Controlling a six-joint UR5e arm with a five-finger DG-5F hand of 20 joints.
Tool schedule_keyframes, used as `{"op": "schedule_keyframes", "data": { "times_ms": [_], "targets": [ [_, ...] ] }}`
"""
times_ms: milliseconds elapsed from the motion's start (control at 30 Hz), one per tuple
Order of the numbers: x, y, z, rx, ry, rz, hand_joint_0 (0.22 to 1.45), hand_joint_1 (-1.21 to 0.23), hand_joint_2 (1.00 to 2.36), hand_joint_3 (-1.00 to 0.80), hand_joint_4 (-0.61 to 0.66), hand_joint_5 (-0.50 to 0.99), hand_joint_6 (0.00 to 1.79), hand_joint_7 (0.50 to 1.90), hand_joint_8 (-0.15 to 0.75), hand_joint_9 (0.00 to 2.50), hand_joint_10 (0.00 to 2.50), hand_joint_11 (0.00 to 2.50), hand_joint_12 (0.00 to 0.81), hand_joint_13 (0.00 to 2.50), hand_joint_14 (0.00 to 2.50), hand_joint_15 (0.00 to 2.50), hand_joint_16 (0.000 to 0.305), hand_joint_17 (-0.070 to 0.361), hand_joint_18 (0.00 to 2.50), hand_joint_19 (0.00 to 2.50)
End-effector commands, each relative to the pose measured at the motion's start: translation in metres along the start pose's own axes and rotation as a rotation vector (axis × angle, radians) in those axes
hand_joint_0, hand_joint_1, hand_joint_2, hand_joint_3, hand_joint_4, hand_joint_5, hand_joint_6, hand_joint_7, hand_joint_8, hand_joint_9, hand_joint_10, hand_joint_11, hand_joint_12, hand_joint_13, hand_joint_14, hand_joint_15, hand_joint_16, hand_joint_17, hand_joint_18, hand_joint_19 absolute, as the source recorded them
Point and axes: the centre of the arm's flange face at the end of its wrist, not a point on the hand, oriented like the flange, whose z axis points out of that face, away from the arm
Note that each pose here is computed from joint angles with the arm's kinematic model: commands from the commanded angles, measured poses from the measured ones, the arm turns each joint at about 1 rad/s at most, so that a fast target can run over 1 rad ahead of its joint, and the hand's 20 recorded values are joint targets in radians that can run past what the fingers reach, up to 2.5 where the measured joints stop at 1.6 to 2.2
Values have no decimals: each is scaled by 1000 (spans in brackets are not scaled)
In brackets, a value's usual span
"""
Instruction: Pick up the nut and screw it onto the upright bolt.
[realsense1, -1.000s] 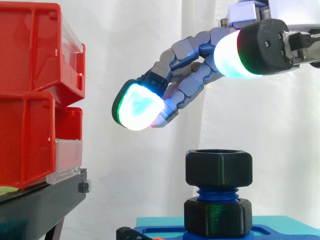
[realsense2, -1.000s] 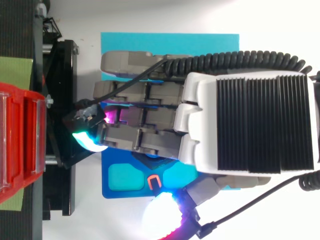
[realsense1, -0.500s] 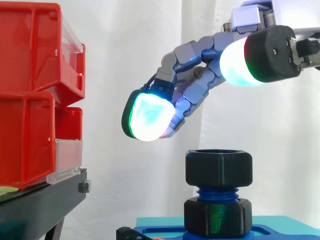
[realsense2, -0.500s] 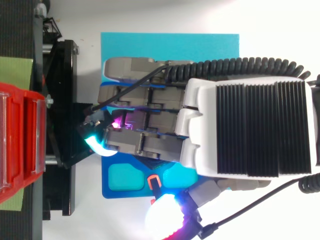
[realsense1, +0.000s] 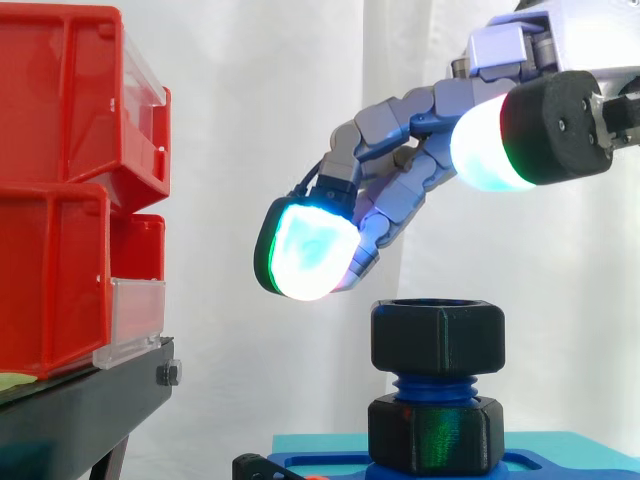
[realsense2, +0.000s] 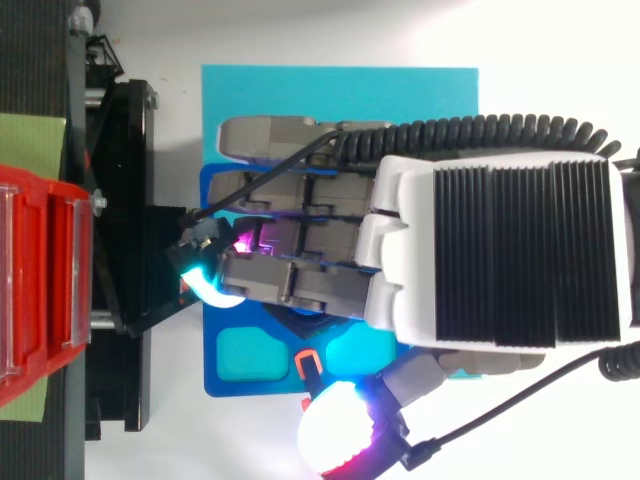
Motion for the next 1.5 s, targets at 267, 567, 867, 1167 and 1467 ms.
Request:
{"op": "schedule_keyframes", "data": {
  "times_ms": [267,567,867,1167,1467],
  "targets": [
    [2,-6,-4,6,25,0,478,-236,1000,-500,281,-36,502,1265,216,496,0,0,235,506,0,0,18,40,43,0],
    [3,-5,-5,-3,40,0,480,-238,1000,-500,247,-28,501,1394,221,536,0,0,237,516,0,0,17,39,52,0],
    [5,-7,-8,3,66,-2,484,-246,1000,-500,208,-26,563,1404,225,586,0,0,231,547,0,0,16,36,80,0],
    [5,-20,-12,0,74,-1,489,-263,1000,-500,152,-23,618,1410,231,660,0,0,223,585,0,0,14,31,127,0],
    [1,-37,-15,1,69,-5,500,-282,1000,-500,112,-14,704,1342,248,850,0,0,191,717,0,0,8,19,252,0]
  ]
}}
